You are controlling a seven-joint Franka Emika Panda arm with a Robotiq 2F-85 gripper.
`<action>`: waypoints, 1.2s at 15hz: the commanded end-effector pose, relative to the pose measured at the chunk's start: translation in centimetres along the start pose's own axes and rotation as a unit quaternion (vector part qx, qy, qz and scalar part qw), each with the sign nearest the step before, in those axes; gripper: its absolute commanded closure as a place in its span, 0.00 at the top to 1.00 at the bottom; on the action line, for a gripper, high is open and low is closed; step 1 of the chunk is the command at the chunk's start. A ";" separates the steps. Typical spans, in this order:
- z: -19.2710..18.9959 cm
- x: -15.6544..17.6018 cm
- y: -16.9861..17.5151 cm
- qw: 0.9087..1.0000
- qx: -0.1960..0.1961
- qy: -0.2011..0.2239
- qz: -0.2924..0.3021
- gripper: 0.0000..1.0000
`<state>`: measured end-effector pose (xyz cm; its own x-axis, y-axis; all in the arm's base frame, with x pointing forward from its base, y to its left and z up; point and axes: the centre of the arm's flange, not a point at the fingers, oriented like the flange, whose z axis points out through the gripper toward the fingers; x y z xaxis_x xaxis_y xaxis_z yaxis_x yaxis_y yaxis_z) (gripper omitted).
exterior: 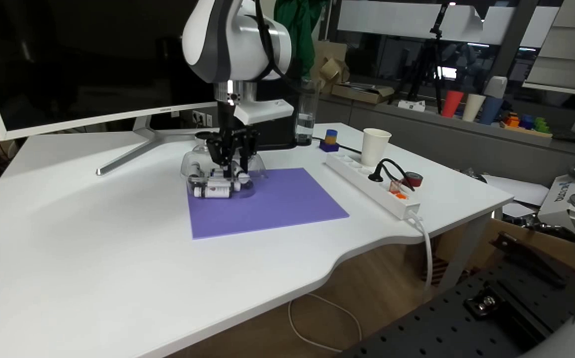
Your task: Remove one bottle from the container and put it on the purple placemat
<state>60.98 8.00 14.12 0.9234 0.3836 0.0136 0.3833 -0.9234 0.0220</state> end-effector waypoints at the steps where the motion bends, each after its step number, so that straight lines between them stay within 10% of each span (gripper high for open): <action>1: -1.7 0.2 0.1 1.000 -0.007 0.013 0.019 0.19; 3: -3.1 -0.1 0.2 1.000 -0.007 0.019 0.019 0.04; 12: -11.6 -4.9 4.2 0.995 -0.041 0.053 0.073 0.07; 18: -8.4 -10.2 9.2 0.988 -0.035 0.014 0.152 0.07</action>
<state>57.02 -2.07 24.43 0.9792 0.1796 0.0943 0.1714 -0.9812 0.0885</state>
